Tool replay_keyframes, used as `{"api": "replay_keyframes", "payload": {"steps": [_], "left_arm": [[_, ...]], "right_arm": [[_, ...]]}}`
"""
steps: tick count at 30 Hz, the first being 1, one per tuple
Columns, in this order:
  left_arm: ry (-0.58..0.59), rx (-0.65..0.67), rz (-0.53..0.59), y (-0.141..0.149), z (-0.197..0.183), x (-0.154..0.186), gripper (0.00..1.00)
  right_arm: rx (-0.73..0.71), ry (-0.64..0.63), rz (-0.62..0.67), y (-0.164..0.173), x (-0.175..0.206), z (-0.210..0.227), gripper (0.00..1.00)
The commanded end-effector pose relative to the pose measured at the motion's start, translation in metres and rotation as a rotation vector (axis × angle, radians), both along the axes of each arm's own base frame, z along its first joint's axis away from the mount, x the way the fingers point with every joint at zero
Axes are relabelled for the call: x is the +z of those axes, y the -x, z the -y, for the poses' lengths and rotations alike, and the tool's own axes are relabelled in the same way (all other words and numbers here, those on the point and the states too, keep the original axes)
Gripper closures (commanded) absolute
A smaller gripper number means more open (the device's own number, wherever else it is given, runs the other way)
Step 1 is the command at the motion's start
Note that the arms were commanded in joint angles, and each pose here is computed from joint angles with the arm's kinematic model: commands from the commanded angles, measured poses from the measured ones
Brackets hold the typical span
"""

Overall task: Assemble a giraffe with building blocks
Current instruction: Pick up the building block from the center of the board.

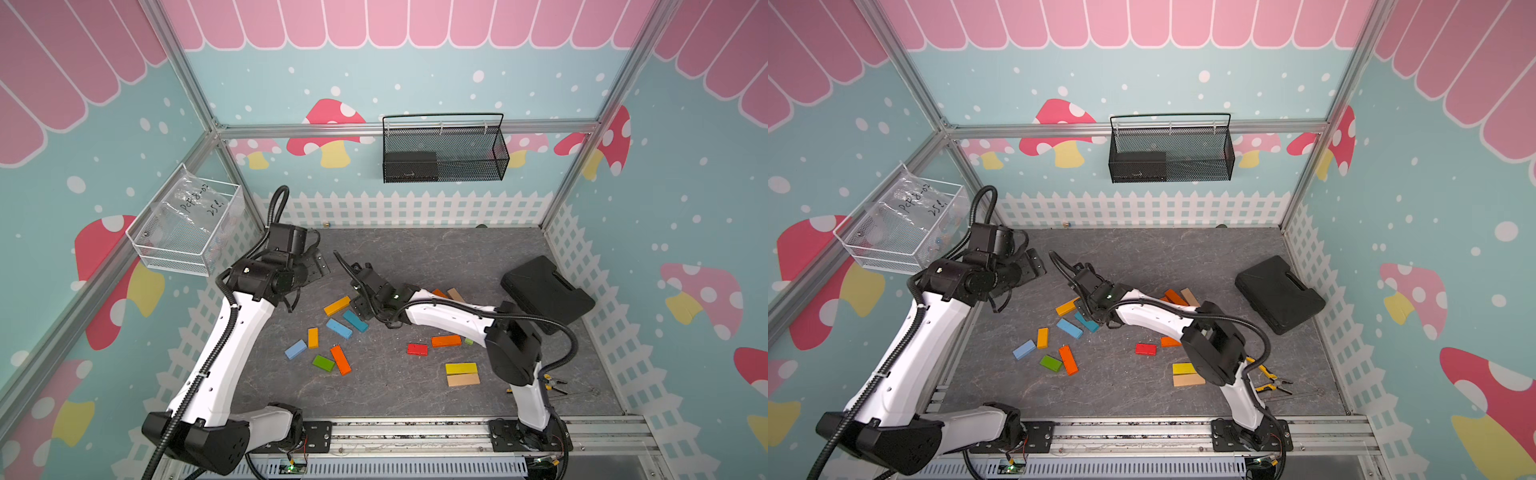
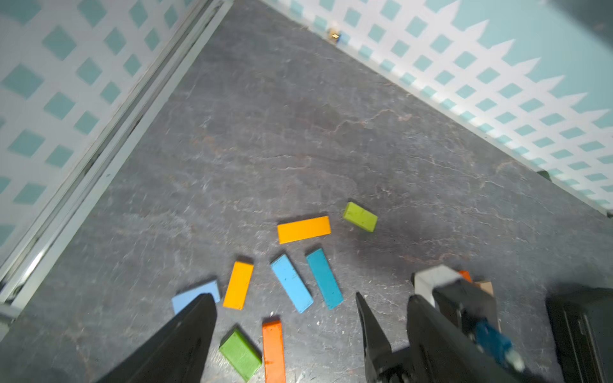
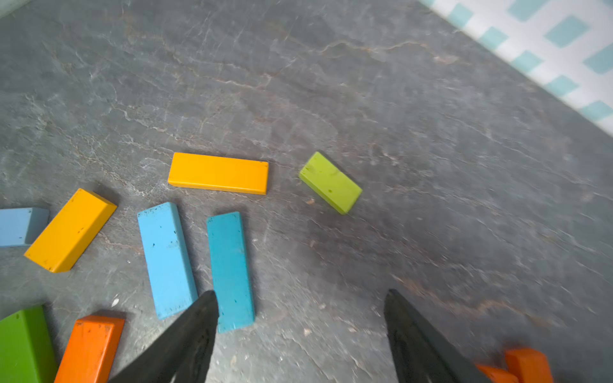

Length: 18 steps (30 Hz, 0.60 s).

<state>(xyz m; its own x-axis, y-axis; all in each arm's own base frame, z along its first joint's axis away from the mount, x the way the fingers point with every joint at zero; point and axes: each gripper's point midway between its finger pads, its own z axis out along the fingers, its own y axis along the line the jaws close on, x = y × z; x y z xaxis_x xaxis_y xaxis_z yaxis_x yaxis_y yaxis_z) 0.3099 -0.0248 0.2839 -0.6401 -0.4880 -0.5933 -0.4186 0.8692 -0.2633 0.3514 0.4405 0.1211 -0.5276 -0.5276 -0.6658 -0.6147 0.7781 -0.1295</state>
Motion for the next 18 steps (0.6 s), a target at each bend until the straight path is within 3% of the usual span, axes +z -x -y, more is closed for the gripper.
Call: {"api": "replay_keyframes", "payload": {"steps": [1, 12, 18], "left_arm": [[0.074, 0.036, 0.053, 0.006, -0.004, 0.005, 0.08], [0.121, 0.041, 0.039, 0.026, -0.016, -0.005, 0.08], [0.120, 0.045, 0.031, 0.028, -0.018, -0.009, 0.08]], "right_arm": [[0.035, 0.120, -0.093, 0.005, -0.032, -0.006, 0.23], [0.092, 0.184, -0.187, 0.010, -0.077, -0.037, 0.18], [0.091, 0.207, -0.216, 0.011, -0.094, -0.039, 0.21]]}}
